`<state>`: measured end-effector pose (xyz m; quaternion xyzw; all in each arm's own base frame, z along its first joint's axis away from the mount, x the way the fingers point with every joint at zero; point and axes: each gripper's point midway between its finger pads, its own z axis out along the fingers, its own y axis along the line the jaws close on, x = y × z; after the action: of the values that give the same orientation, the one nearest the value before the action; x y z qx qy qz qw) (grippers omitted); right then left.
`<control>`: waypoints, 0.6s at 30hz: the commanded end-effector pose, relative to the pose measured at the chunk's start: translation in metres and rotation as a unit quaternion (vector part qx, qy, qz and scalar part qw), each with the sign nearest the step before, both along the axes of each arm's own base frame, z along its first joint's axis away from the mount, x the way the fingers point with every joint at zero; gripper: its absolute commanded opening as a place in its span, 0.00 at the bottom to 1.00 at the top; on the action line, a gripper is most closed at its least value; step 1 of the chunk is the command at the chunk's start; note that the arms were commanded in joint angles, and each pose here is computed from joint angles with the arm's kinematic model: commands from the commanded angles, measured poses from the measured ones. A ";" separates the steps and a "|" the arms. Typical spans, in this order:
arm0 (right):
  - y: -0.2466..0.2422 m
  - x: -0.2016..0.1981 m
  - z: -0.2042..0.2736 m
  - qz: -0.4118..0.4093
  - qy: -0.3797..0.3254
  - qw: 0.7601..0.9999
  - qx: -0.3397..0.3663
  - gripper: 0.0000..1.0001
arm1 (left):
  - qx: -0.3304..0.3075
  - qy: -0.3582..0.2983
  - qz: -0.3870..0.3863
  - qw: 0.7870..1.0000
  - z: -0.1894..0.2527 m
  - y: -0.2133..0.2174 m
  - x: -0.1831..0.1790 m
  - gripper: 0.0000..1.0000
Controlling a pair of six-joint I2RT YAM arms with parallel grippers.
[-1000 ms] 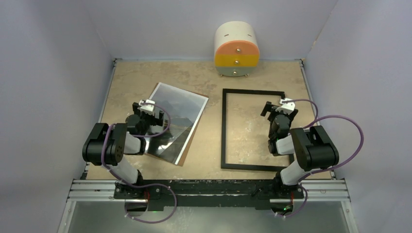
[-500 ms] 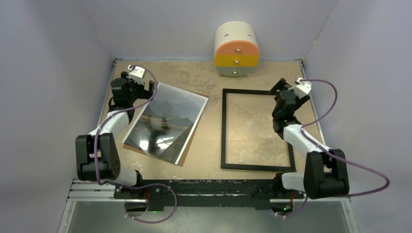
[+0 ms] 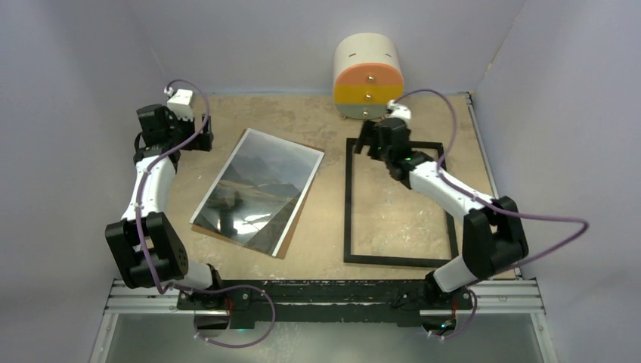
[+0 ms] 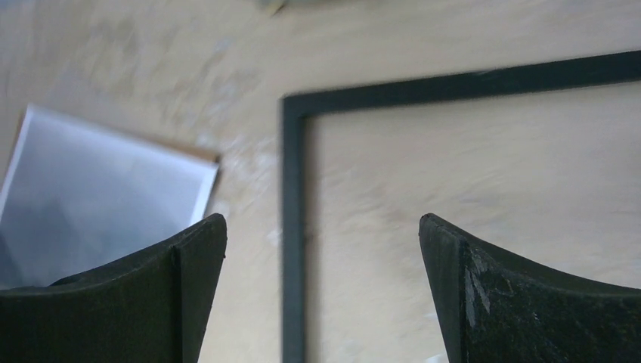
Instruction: Put the photo into the frame
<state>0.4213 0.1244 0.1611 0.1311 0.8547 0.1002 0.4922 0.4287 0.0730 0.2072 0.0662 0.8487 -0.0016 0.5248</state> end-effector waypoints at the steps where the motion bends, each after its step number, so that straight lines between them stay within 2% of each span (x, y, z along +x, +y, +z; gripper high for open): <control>1: 0.043 -0.035 -0.031 0.039 0.081 0.994 -0.054 0.99 | -0.011 0.041 -0.019 0.999 -0.013 -0.011 -0.021 1.00; 11: 0.092 -0.069 -0.100 0.057 0.178 0.971 -0.151 0.97 | 0.001 0.089 -0.044 0.995 -0.035 -0.016 -0.041 1.00; 18: 0.093 -0.081 -0.124 0.044 0.208 0.961 -0.178 0.81 | -0.007 0.102 -0.061 0.993 -0.040 -0.023 -0.047 1.00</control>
<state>0.3362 0.2262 0.0283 -0.0080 0.9514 -0.0322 0.3062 0.3886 0.0588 0.1594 0.0929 0.8974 -0.0346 0.4299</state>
